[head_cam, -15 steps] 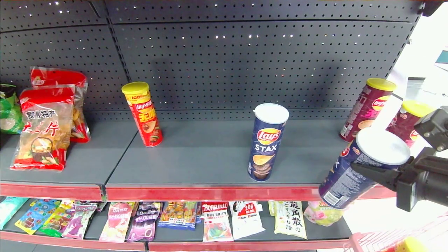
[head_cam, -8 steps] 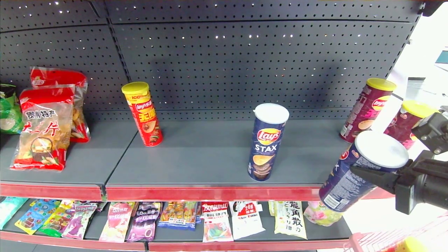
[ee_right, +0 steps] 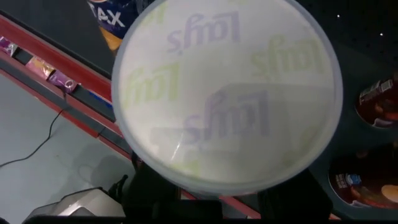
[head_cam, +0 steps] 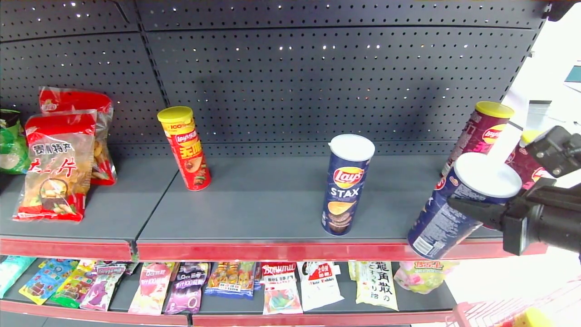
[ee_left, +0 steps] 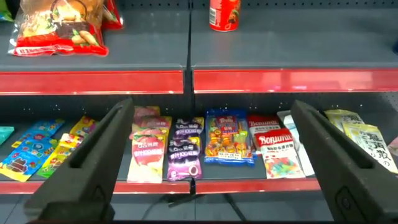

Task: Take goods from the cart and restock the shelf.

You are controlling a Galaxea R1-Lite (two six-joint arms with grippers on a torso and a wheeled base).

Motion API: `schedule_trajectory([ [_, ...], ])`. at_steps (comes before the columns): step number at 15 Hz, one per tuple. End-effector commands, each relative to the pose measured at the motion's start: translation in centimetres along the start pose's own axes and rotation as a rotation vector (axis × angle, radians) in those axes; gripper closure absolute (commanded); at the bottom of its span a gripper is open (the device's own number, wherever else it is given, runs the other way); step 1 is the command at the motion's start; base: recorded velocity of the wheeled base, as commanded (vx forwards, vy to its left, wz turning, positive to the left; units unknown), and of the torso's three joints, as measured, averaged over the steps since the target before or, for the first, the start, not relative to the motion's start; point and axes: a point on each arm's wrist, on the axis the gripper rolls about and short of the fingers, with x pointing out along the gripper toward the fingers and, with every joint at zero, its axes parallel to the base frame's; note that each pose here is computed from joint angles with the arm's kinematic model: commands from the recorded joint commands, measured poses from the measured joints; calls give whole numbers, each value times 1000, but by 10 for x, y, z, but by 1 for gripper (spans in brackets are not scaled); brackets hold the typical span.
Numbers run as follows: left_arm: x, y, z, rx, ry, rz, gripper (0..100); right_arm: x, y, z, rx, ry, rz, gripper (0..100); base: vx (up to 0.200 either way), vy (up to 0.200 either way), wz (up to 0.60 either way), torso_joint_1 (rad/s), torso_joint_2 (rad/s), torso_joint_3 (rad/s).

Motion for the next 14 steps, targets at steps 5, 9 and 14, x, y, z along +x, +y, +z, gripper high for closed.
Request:
schedule_trajectory([
  [5,0,0,0,-1,2,0,0,82,-34,25,29,58,-27,100,0,0,0,0,0,0],
  [9,0,0,0,-1,0,0,0,121,-58,42,40,33,-62,100,0,0,0,0,0,0],
  [14,0,0,0,-1,0,0,0,155,-64,58,60,-11,-15,100,0,0,0,0,0,0],
])
